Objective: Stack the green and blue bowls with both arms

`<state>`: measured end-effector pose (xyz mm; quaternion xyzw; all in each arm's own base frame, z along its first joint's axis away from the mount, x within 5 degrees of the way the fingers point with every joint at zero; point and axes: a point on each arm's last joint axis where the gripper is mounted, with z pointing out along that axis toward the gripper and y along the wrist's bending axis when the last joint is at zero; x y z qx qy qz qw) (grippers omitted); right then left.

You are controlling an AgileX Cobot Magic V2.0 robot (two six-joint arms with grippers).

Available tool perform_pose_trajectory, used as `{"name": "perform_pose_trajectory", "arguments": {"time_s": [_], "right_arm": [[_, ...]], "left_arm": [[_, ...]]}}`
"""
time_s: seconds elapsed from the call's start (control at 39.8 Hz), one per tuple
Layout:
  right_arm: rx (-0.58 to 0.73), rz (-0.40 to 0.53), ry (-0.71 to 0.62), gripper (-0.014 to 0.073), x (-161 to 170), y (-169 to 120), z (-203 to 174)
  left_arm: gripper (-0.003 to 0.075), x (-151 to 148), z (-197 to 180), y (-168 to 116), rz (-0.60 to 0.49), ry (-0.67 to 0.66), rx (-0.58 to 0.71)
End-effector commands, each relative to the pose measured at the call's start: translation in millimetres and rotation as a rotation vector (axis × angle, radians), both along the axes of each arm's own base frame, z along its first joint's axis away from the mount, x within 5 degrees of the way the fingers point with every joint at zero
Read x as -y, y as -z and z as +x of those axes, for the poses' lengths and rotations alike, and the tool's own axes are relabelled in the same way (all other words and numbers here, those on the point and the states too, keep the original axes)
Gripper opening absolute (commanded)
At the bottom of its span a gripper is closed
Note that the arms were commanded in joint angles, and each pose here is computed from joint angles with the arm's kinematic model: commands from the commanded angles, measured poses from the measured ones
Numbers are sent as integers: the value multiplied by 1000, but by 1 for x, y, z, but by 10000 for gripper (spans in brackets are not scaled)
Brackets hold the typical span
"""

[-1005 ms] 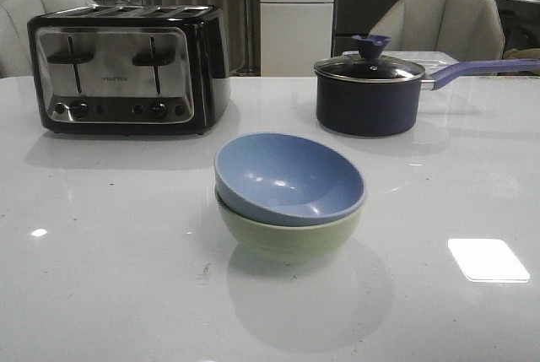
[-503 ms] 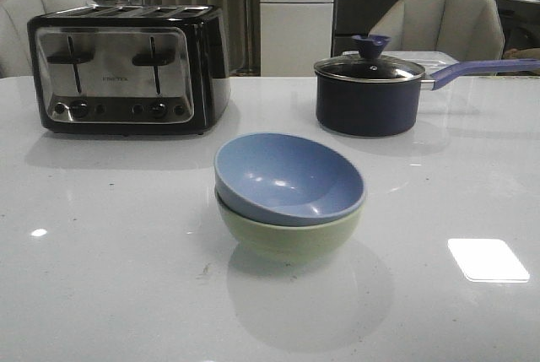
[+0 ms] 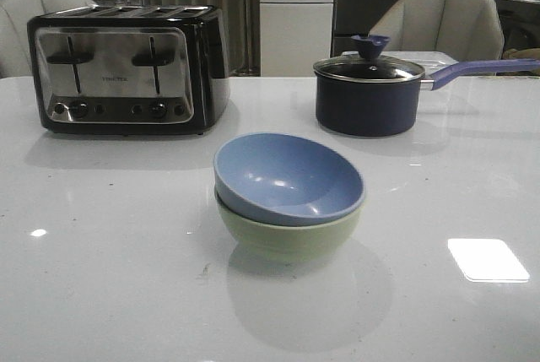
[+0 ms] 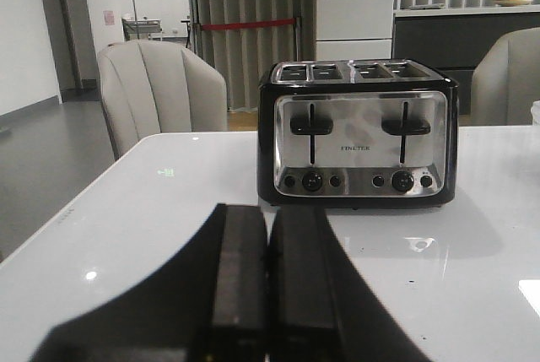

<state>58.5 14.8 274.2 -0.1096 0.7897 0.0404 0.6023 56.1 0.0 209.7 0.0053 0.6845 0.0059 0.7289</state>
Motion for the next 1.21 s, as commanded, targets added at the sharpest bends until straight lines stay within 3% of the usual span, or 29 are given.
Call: {"name": "perform_pose_trajectory", "arguments": {"time_s": [0.0,0.45,0.85,1.03,1.18], "right_arm": [[202,38,108,28,7,2,-2],[361,51,209,28,15,69,-3],[360,51,208,28,15,68,-4],[421,41,212,28,16,62,-4],[444,98,200,28,14,60,-5]], "left_arm": [[98,0,-2,-6,-10,5,96],[98,0,-2,-6,-10,5,96],[98,0,-2,-6,-10,5,96],[98,0,-2,-6,-10,5,96],[98,0,-2,-6,-10,5,96]]}}
